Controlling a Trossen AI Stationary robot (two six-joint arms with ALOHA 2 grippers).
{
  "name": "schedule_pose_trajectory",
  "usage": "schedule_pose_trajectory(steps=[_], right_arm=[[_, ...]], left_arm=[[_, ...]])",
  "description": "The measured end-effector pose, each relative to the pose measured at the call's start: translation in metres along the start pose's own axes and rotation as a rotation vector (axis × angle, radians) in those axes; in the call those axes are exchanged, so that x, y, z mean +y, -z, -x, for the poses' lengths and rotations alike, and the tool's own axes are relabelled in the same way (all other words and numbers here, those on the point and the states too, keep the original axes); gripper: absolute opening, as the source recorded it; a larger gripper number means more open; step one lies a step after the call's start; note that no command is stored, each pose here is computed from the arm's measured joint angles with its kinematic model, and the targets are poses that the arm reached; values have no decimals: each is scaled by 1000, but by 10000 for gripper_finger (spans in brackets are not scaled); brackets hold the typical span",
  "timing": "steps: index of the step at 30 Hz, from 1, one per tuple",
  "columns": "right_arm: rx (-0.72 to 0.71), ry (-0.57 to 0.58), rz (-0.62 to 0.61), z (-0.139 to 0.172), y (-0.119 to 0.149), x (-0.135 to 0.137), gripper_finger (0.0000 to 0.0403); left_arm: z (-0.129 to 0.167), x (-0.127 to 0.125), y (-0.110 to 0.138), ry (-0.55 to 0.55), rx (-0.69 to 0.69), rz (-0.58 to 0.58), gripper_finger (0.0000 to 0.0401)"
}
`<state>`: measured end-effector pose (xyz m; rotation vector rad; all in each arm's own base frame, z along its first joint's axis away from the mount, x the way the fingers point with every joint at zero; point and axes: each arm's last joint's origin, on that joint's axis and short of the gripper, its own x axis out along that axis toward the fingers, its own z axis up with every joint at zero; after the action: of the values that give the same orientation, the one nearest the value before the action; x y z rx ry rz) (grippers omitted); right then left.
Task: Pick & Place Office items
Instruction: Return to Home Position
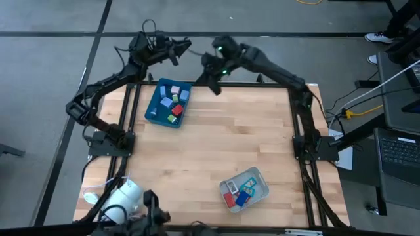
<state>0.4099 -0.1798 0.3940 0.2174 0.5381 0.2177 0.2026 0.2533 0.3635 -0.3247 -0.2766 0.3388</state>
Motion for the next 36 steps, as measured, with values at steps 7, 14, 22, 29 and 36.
schedule_pose_trajectory(steps=[7,14,22,29,36], right_arm=[[-62,-81,86,47,-18,48,8],[-140,-199,157,100,-29,102,6],[-121,-303,208,161,-16,160,2],[-194,-293,260,222,-3,202,1],[-307,-184,366,273,20,232,1]], left_arm=[[1,-69,-13,196,-40,-63,4],[23,-145,-30,284,-191,-100,2],[71,-207,-44,290,-253,-179,2],[113,-241,-51,355,-264,-185,2],[146,-245,-47,244,-122,-194,2]])
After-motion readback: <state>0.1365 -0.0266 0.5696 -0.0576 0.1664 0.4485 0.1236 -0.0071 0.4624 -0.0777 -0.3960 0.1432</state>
